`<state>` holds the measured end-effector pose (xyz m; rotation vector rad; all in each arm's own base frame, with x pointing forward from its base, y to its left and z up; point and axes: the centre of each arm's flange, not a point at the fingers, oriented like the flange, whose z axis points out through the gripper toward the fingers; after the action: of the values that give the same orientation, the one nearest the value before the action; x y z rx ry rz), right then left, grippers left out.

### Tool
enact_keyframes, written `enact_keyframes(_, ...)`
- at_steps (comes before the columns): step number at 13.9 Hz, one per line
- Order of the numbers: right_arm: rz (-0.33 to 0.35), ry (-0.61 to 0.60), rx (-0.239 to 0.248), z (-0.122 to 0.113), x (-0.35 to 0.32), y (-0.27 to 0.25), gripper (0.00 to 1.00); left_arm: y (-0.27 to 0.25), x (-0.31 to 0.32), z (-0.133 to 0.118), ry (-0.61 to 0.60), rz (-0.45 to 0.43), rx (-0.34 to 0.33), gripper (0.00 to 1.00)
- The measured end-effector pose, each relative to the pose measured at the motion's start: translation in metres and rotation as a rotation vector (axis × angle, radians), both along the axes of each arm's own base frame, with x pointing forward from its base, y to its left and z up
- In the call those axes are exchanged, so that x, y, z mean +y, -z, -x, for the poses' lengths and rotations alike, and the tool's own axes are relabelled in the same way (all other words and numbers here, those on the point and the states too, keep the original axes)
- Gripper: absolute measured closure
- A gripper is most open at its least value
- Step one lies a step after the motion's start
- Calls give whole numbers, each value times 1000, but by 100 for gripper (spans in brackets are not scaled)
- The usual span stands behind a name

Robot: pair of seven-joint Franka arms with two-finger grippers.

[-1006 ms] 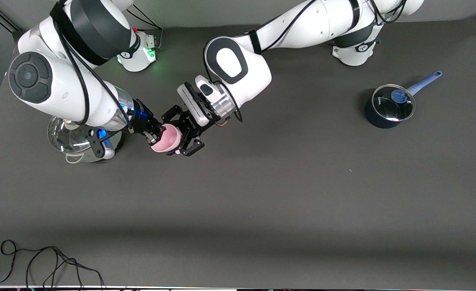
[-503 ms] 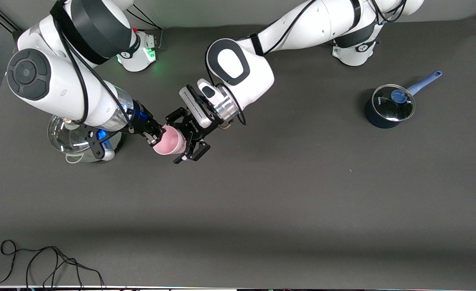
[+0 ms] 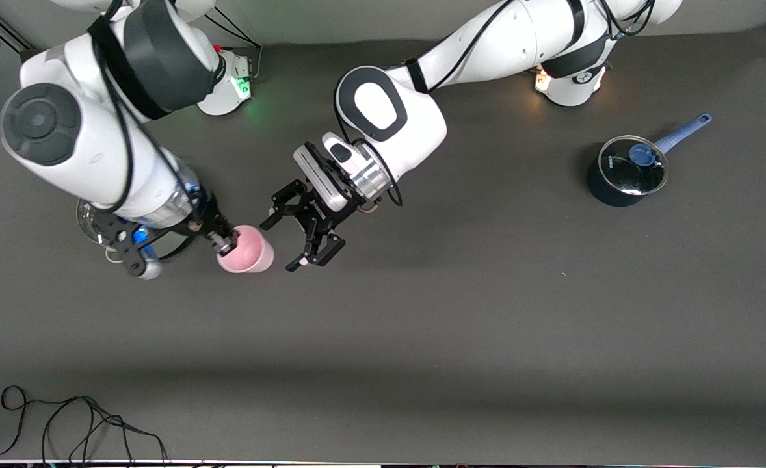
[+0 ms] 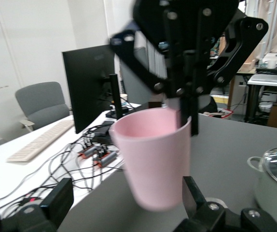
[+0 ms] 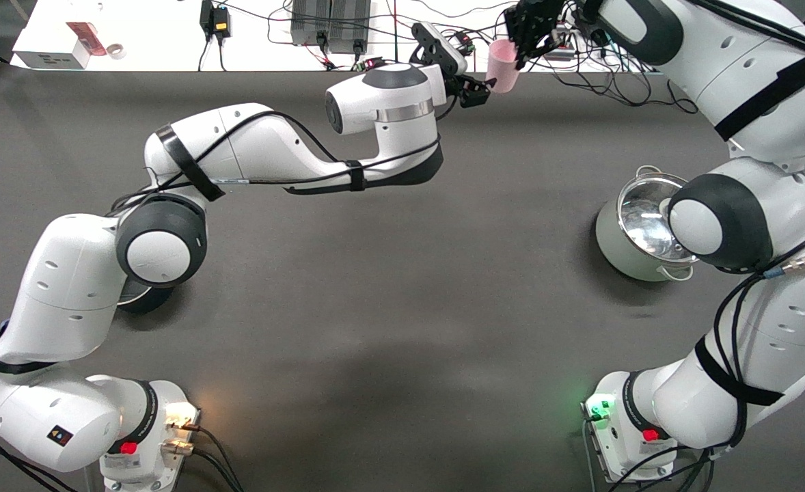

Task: Transfer pink cup from left to right arm
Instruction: 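Open the left gripper and withdraw while the right gripper pulls the cup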

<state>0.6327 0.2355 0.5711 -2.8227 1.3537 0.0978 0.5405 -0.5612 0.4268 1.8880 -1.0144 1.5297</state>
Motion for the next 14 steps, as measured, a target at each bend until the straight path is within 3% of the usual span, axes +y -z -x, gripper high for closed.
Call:
enact_keyframes(5,10,-370,-33,-36,-143,-5,97,5,48,-43,9,-56,-63,0)
enact_keyframes(9,-4,-699,-41,-41,-282,-4,97,17,81,-76,88,-74,-120,0)
enact_keyframes(12,-14,-834,-42,-29,-377,0,97,24,112,-100,155,-77,-156,0)
enact_keyframes(14,-1,-861,-60,-33,-404,13,97,28,136,-116,213,-64,-175,0)
